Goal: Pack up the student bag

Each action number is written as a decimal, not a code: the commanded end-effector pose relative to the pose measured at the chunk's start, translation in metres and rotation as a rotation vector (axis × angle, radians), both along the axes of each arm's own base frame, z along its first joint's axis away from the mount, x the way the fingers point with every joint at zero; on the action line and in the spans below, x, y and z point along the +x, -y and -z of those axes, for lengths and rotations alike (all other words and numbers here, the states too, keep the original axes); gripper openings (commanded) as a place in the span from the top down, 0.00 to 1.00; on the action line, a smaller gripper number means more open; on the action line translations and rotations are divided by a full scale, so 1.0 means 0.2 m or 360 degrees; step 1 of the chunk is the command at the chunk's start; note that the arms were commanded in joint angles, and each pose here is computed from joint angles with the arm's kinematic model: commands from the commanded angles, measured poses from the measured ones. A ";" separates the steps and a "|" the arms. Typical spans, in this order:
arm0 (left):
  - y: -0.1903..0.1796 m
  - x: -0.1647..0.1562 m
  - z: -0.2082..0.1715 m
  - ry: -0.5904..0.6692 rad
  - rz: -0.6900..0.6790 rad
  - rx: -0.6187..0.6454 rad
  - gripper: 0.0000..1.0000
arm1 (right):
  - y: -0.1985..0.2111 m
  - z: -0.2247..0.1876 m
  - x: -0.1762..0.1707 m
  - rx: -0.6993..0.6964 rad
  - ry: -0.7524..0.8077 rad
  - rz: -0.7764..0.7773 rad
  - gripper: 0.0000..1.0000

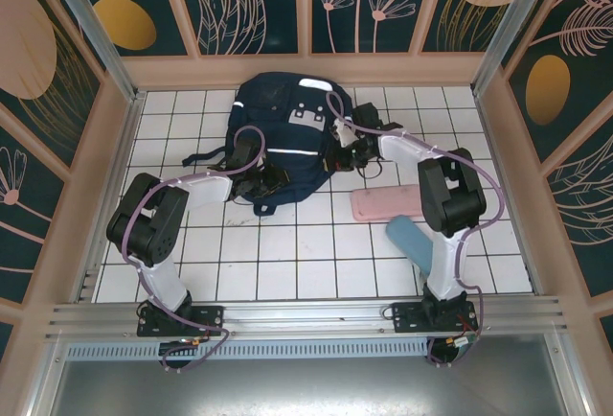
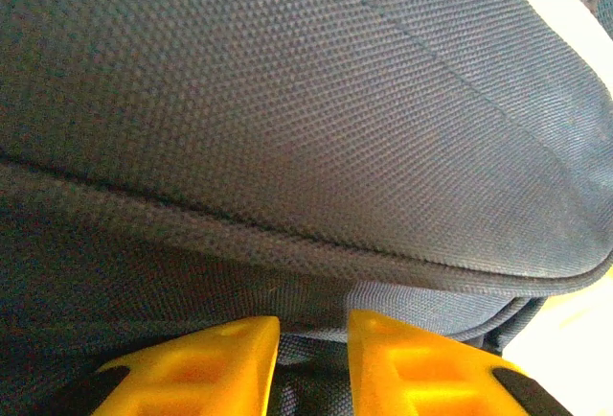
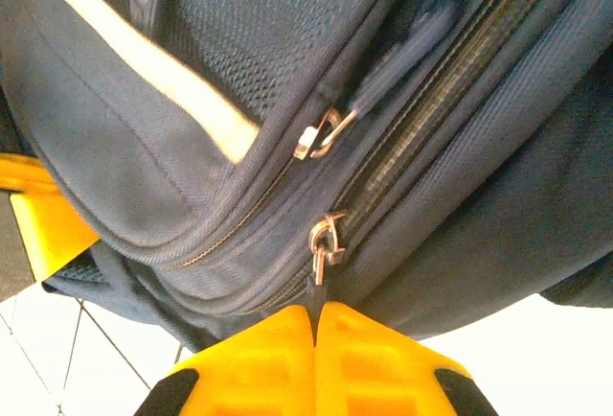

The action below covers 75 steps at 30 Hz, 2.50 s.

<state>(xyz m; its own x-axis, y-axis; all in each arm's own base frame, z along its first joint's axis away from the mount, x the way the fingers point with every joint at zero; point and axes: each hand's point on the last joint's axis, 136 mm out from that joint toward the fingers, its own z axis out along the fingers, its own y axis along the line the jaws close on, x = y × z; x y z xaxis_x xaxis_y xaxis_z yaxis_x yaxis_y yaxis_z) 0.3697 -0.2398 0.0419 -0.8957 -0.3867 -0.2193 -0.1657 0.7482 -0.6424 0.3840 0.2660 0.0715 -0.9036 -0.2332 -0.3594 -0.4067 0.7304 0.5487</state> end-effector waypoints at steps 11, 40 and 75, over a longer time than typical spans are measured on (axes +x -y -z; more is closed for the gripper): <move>0.01 0.02 0.08 -0.0013 -0.0044 0.0014 0.72 | -0.41 -0.11 -0.66 0.0193 -0.0330 -0.0301 0.94; 0.15 -0.13 -0.24 0.0156 0.0118 -0.0077 0.70 | 0.11 -0.13 0.18 -0.0467 0.0255 0.0582 0.61; 0.29 -0.05 0.06 0.0026 0.0077 -0.0036 0.81 | -0.19 -0.20 -0.18 -0.0191 0.0332 -0.0004 1.00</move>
